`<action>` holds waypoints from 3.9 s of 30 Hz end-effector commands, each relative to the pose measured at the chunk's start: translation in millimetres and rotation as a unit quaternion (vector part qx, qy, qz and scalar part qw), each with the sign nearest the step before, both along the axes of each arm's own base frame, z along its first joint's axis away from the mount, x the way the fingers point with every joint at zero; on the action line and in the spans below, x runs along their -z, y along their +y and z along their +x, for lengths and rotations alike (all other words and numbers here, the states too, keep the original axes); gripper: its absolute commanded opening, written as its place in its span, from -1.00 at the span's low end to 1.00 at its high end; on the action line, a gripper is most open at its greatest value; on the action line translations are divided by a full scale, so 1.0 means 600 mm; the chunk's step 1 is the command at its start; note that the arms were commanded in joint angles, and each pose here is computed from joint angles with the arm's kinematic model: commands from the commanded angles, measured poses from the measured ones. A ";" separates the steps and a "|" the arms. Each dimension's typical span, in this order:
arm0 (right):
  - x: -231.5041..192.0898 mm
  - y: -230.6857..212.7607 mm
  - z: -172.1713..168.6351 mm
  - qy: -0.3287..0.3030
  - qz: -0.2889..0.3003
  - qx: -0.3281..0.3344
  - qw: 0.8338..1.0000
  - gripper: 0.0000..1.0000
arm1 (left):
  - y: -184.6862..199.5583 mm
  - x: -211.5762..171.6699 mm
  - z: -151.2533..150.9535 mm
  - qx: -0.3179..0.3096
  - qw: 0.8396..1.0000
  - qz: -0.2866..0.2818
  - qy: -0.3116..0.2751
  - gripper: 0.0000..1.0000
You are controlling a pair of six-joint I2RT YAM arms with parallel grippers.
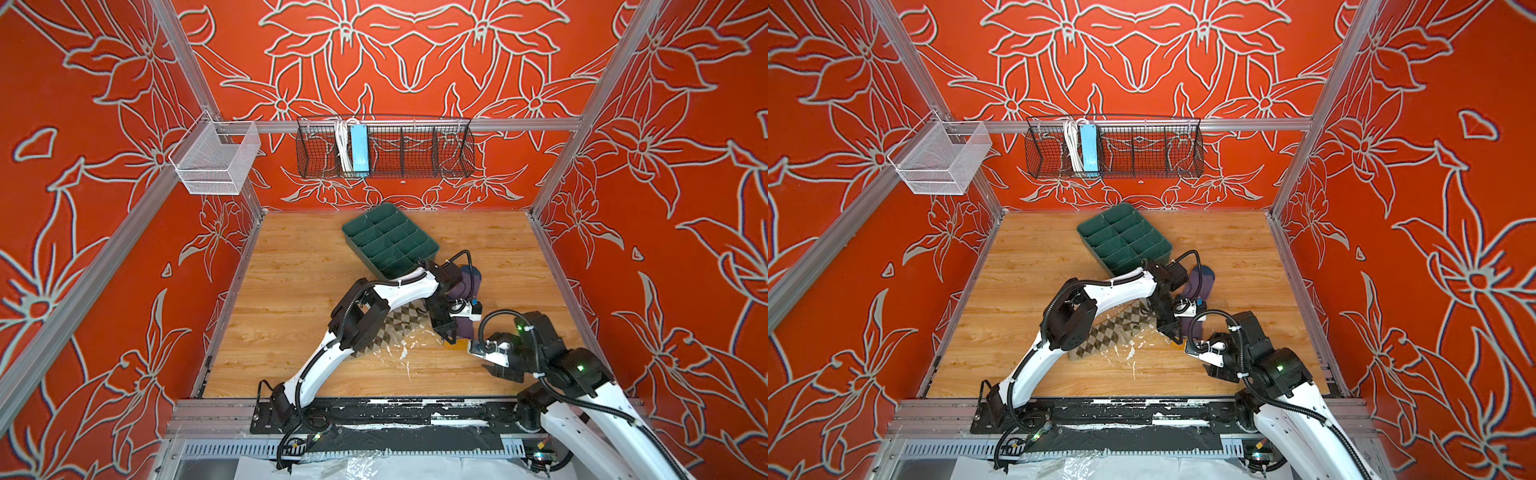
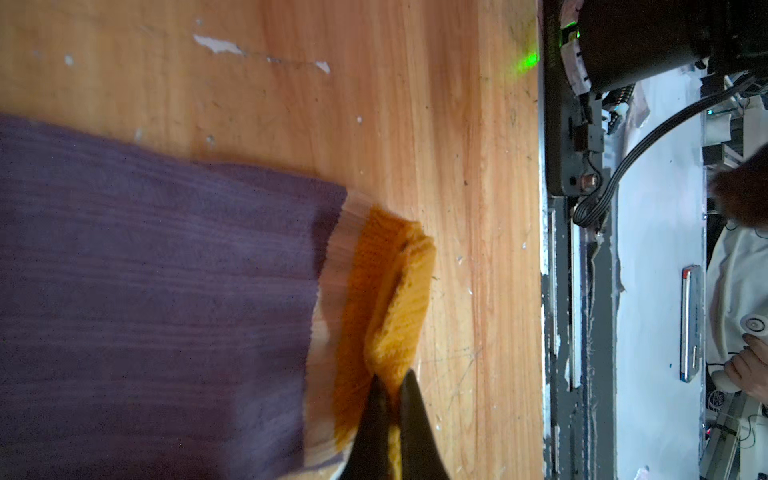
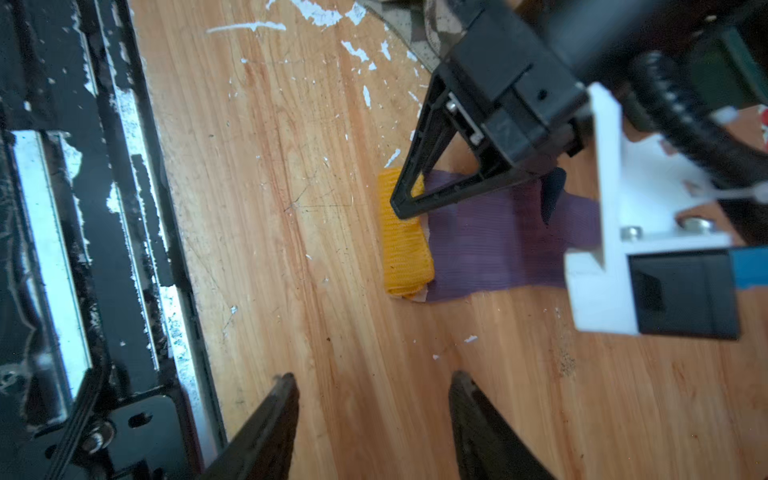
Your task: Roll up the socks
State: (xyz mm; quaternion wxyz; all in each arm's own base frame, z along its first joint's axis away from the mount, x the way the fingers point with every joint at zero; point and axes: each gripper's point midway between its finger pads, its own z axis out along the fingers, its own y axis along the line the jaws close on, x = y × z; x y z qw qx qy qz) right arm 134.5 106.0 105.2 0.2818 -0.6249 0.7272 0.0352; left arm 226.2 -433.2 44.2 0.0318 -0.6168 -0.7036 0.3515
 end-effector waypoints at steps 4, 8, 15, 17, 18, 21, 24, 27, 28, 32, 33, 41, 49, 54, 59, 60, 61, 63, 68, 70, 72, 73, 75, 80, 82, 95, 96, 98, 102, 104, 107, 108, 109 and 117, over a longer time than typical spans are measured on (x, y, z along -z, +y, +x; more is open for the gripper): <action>0.041 0.015 0.065 -0.044 -0.125 -0.021 0.991 0.24 | 0.009 0.011 -0.006 0.000 0.999 0.012 0.030 -1.00; 0.054 0.035 0.092 -0.064 -0.132 -0.028 0.989 0.24 | 0.006 0.011 -0.004 -0.001 0.999 0.009 0.036 -1.00; 0.093 0.038 0.088 -0.047 -0.157 -0.053 0.985 0.21 | 0.003 0.009 -0.003 -0.001 0.999 0.005 0.043 -1.00; 0.104 0.040 0.081 -0.038 -0.161 -0.059 0.984 0.21 | 0.003 0.009 -0.003 -0.001 0.999 0.005 0.043 -1.00; 0.107 0.041 0.078 -0.036 -0.163 -0.062 0.984 0.21 | 0.003 0.010 -0.004 -0.001 0.999 0.005 0.045 -1.00; 0.118 0.037 0.077 -0.032 -0.171 -0.059 0.983 0.18 | 0.003 0.008 -0.004 -0.001 0.999 0.004 0.046 -1.00; 0.129 0.033 0.076 -0.027 -0.179 -0.058 0.982 0.02 | 0.003 0.006 -0.006 0.000 0.999 0.002 0.047 -1.00; 0.139 0.031 0.074 -0.017 -0.185 -0.054 0.981 -0.31 | 0.004 -0.002 -0.008 0.002 0.999 -0.002 0.047 -1.00; 0.142 0.029 0.072 -0.013 -0.187 -0.054 0.981 -0.40 | 0.004 -0.005 -0.008 0.003 0.999 -0.004 0.045 -0.99; 0.149 0.025 0.056 0.012 -0.190 -0.062 0.980 -0.79 | 0.007 -0.029 -0.008 -0.004 0.999 -0.024 0.025 -0.71; 0.149 0.025 0.052 0.017 -0.188 -0.064 0.980 -0.87 | 0.008 -0.037 -0.007 -0.009 0.999 -0.032 0.019 -0.66; 0.144 0.039 -0.002 0.096 -0.155 -0.102 0.978 -1.00 | 0.067 -0.187 0.087 -0.150 0.971 -0.149 -0.112 -0.07; 0.129 0.095 -0.028 0.190 -0.083 -0.097 0.973 -1.00 | 0.272 -0.429 0.189 -0.366 0.785 -0.243 -0.437 0.25; 0.125 0.116 -0.055 0.274 -0.065 -0.089 0.955 -1.00 | 0.290 -0.503 0.055 -0.185 0.755 -0.301 -0.553 0.34; 0.138 0.121 -0.059 0.303 -0.067 -0.083 0.947 -1.00 | 0.230 -0.410 -0.051 0.013 0.740 -0.252 -0.623 0.37; 0.141 0.121 -0.058 0.309 -0.068 -0.081 0.945 -1.00 | 0.216 -0.377 -0.069 0.045 0.735 -0.240 -0.633 0.37; 0.143 0.121 -0.057 0.314 -0.069 -0.079 0.944 -1.00 | 0.205 -0.351 -0.083 0.066 0.729 -0.235 -0.640 0.37; 0.146 0.120 -0.053 0.326 -0.069 -0.073 0.940 -1.00 | 0.187 -0.277 -0.125 0.123 0.714 -0.231 -0.650 0.37; 0.145 0.119 -0.035 0.363 -0.056 -0.050 0.929 -1.00 | 0.166 -0.172 -0.187 0.180 0.703 -0.234 -0.647 0.36; 0.142 0.121 -0.028 0.378 -0.051 -0.041 0.923 -1.00 | 0.156 -0.160 -0.184 0.167 0.714 -0.231 -0.640 0.36; 0.141 0.120 -0.021 0.386 -0.050 -0.033 0.920 -1.00 | 0.147 -0.147 -0.177 0.160 0.727 -0.216 -0.632 0.34; 0.141 0.119 -0.018 0.388 -0.049 -0.028 0.920 -1.00 | 0.141 -0.139 -0.173 0.156 0.731 -0.211 -0.630 0.34; 0.140 0.117 -0.013 0.386 -0.048 -0.024 0.921 -1.00 | 0.127 -0.123 -0.167 0.147 0.741 -0.205 -0.622 0.31; 0.136 0.117 -0.011 0.380 -0.040 -0.022 0.924 -1.00 | 0.101 -0.090 -0.153 0.123 0.757 -0.192 -0.612 0.26; 0.134 0.116 -0.009 0.379 -0.037 -0.020 0.925 -1.00 | 0.099 -0.077 -0.149 0.121 0.759 -0.186 -0.612 0.24; 0.126 0.119 -0.010 0.381 -0.024 -0.022 0.924 -1.00 | 0.086 -0.002 -0.100 0.094 0.761 -0.107 -0.633 -0.07; 0.126 0.120 -0.010 0.380 -0.023 -0.022 0.924 -1.00 | 0.084 0.002 -0.097 0.091 0.761 -0.105 -0.634 -0.09; 0.126 0.120 -0.009 0.380 -0.023 -0.021 0.925 -1.00 | 0.082 0.014 -0.093 0.088 0.762 -0.099 -0.634 -0.15; 0.125 0.123 -0.007 0.381 -0.020 -0.021 0.924 -1.00 | 0.084 0.036 -0.088 0.075 0.769 -0.082 -0.629 -0.45; 0.122 0.125 -0.005 0.379 -0.018 -0.017 0.925 -1.00 | 0.088 0.046 -0.086 0.073 0.773 -0.074 -0.625 -0.68; 0.121 0.123 0.002 0.367 -0.019 -0.007 0.930 -0.94 | 0.095 0.053 -0.086 0.079 0.779 -0.058 -0.620 -1.00; 0.121 0.121 0.005 0.361 -0.021 -0.003 0.932 -0.86 | 0.096 0.055 -0.087 0.083 0.783 -0.050 -0.614 -1.00; 0.120 0.119 0.009 0.352 -0.022 0.003 0.936 -0.75 | 0.097 0.055 -0.087 0.084 0.790 -0.041 -0.607 -1.00; 0.076 0.051 0.075 0.186 -0.048 0.073 0.979 -0.22 | 0.108 0.055 -0.126 0.107 0.848 -0.017 -0.520 -1.00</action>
